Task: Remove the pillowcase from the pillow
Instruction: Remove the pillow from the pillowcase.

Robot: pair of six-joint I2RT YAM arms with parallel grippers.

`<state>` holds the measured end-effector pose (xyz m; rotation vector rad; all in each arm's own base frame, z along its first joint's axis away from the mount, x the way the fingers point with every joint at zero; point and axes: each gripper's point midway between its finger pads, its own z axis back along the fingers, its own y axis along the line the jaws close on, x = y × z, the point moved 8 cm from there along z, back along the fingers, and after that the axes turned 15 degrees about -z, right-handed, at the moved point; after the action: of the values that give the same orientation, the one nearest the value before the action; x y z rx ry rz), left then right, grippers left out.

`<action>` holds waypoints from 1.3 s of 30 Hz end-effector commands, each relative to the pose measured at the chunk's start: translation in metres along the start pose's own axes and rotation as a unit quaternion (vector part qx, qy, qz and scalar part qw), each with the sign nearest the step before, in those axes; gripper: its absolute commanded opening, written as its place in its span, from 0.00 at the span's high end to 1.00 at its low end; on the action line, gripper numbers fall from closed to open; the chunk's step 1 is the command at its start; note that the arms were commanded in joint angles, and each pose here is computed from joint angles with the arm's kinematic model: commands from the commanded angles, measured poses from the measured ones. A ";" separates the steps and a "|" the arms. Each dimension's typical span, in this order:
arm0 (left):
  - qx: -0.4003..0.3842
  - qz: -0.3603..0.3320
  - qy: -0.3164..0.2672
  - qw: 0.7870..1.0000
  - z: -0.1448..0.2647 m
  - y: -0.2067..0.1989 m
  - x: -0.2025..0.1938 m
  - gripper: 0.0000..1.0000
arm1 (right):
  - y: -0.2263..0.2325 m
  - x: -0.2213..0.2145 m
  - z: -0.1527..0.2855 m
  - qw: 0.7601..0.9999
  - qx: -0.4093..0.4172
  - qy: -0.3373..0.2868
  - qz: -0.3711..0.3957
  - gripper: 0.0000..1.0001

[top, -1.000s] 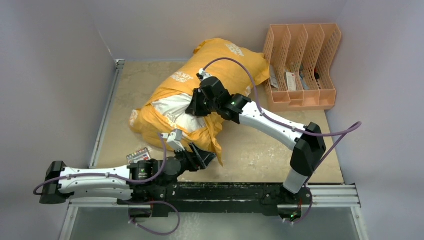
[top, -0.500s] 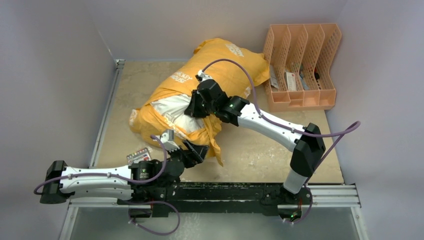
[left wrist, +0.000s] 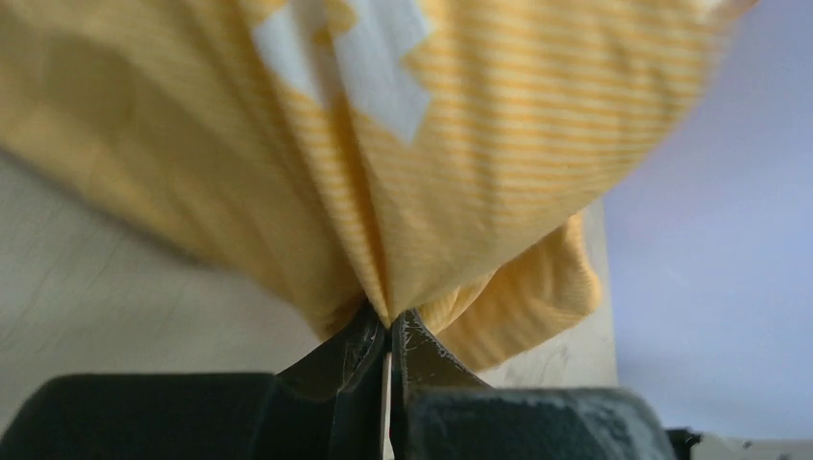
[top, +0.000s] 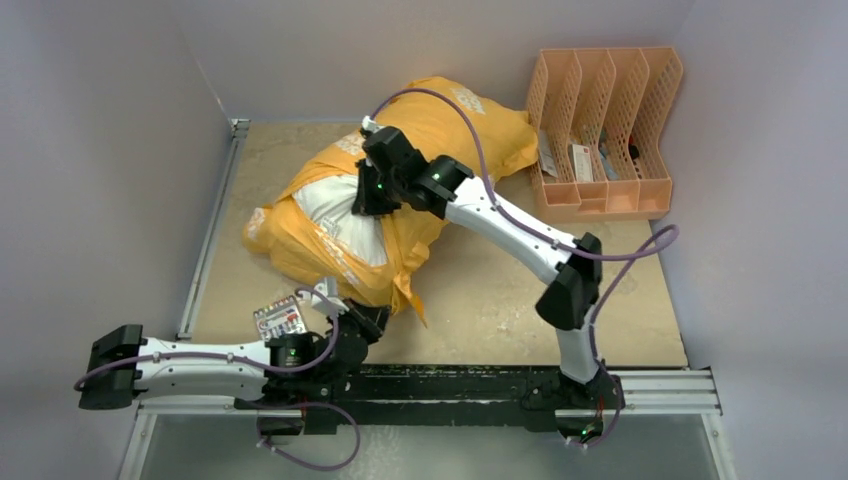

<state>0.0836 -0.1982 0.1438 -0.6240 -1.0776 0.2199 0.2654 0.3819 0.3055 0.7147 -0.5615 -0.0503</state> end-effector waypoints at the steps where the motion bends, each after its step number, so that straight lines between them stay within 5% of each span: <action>1: -0.011 -0.005 0.145 0.989 0.014 0.042 -0.060 1.00 | 0.095 0.118 0.094 0.951 0.196 -0.238 0.011 1.00; 12: 0.058 -0.041 0.128 0.989 0.016 0.062 -0.070 1.00 | 0.062 0.121 0.120 0.947 0.168 -0.273 0.002 1.00; 17: 0.076 -0.049 0.117 0.989 0.016 0.070 -0.067 1.00 | 0.047 0.144 0.141 0.946 0.071 -0.314 0.046 1.00; 20: 0.035 -0.065 0.104 0.992 0.018 0.045 -0.053 1.00 | 0.006 0.108 0.107 0.972 0.005 -0.224 0.073 1.00; 24: 0.012 -0.077 0.078 0.994 0.020 0.025 -0.034 1.00 | -0.034 0.045 0.058 0.988 0.039 -0.140 0.046 1.00; 27: 0.019 -0.083 0.068 0.994 0.021 0.024 -0.027 1.00 | -0.055 0.013 0.044 0.989 -0.061 -0.122 0.051 1.00; 32: 0.019 -0.072 0.065 0.995 0.020 0.029 -0.030 1.00 | -0.046 -0.022 0.044 0.987 -0.089 -0.112 0.075 0.55; 36: 0.016 -0.072 0.061 0.995 0.019 0.023 -0.029 1.00 | -0.049 -0.046 0.045 0.991 -0.079 -0.092 0.063 0.36; 39: 0.017 -0.077 0.063 0.995 0.019 0.020 -0.028 1.00 | -0.050 -0.071 0.035 0.996 -0.054 -0.052 0.054 0.36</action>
<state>0.0568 -0.1852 0.1108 -0.5352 -0.9791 0.1016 0.2008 0.3354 0.2648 0.5171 -0.6741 0.0422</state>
